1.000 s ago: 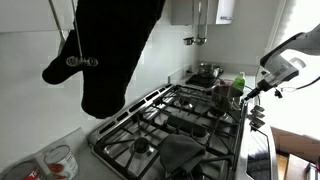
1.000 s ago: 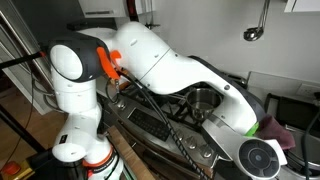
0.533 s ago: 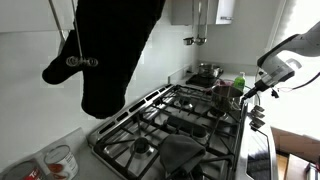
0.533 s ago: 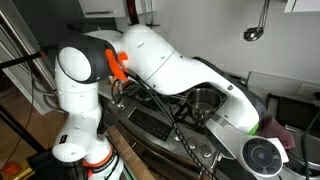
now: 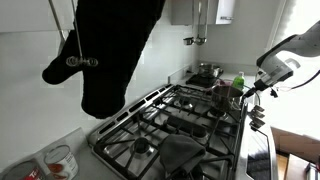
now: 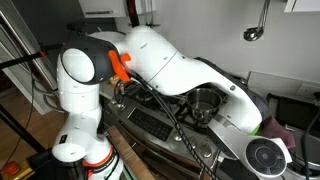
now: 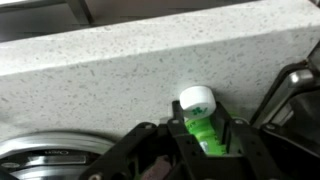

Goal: Put the white lid on the green bottle.

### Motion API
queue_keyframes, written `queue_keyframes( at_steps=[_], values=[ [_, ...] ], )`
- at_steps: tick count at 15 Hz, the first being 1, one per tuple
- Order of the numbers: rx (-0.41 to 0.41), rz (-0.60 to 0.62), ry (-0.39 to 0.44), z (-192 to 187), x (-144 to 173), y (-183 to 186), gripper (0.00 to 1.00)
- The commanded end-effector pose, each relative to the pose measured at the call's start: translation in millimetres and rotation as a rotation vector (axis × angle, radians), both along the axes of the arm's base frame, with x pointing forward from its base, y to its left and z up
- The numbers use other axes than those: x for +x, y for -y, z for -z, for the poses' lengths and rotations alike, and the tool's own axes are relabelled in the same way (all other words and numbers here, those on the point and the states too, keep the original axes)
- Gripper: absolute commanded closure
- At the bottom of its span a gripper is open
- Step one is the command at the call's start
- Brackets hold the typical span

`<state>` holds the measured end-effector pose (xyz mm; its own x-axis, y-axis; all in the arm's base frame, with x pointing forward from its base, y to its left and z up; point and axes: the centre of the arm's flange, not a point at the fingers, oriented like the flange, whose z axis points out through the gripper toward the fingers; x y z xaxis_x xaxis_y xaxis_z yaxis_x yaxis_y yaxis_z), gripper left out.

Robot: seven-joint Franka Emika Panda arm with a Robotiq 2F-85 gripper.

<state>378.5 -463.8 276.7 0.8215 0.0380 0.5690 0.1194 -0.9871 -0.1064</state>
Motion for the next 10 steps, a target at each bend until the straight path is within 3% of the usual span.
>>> queue_keyframes(
  at_steps=[1,10],
  values=[
    [0.011,-0.005,-0.001,9,0,5,0.92],
    [-0.006,0.041,-0.018,-6,-18,8,0.92]
  ],
)
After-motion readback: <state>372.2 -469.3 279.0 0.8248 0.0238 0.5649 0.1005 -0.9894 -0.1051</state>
